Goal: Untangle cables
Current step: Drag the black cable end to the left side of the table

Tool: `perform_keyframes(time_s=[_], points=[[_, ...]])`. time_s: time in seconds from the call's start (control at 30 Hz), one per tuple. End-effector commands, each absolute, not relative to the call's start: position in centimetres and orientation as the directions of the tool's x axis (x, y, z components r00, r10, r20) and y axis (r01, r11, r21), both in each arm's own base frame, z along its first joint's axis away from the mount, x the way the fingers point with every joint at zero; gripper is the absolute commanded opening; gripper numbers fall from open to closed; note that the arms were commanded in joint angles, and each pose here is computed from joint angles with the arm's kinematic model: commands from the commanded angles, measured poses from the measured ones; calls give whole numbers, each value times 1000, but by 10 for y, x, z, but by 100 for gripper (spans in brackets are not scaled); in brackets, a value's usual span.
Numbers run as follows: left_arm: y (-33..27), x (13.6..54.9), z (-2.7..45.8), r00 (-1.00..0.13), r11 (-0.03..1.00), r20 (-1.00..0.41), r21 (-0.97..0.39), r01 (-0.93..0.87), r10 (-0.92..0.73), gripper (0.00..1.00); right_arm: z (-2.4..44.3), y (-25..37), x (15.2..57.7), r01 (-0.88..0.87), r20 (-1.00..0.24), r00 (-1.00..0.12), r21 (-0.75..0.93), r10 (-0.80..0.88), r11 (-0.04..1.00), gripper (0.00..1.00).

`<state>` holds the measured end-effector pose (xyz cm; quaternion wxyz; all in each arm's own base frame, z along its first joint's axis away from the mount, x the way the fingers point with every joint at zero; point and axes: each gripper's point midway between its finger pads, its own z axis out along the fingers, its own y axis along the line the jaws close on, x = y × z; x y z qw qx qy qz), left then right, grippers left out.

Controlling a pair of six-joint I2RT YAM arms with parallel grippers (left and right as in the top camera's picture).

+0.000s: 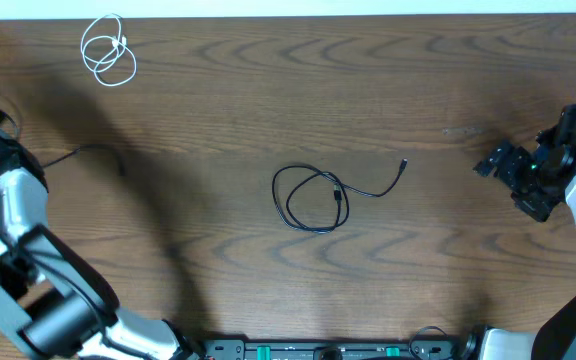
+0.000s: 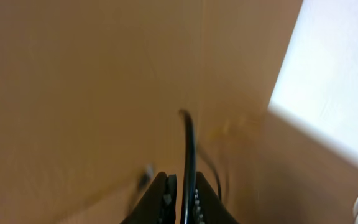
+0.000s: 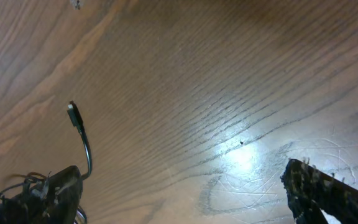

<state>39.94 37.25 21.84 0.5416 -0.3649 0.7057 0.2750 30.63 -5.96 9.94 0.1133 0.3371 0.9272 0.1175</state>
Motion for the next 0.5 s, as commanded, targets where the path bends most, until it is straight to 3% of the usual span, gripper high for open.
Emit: perform_keyframes(time_s=[0.0,0.03,0.07,0.3,0.4,0.47], points=[[379,399,177,-244,575,-932,49,-817,-267,12,104,-63,307,589,-153,-749,291,644,754,99],[378,399,170,-259,576,-925,54,-816,-279,12,104,-63,307,589,-153,-749,291,644,754,99],[378,398,167,-267,577,-921,57,-815,-285,25,104,-63,307,589,-153,-749,291,644,754,99],[368,399,217,-187,609,-953,3,-793,-239,39,104,-63,307,589,-153,-749,291,644,754,99],[362,394,252,-88,602,-968,-75,-795,-237,77,104,-63,307,589,-153,-749,291,644,754,99],[357,390,269,-26,596,-967,-134,-792,-252,86,104,-63,307,589,-153,-749,291,644,754,99]])
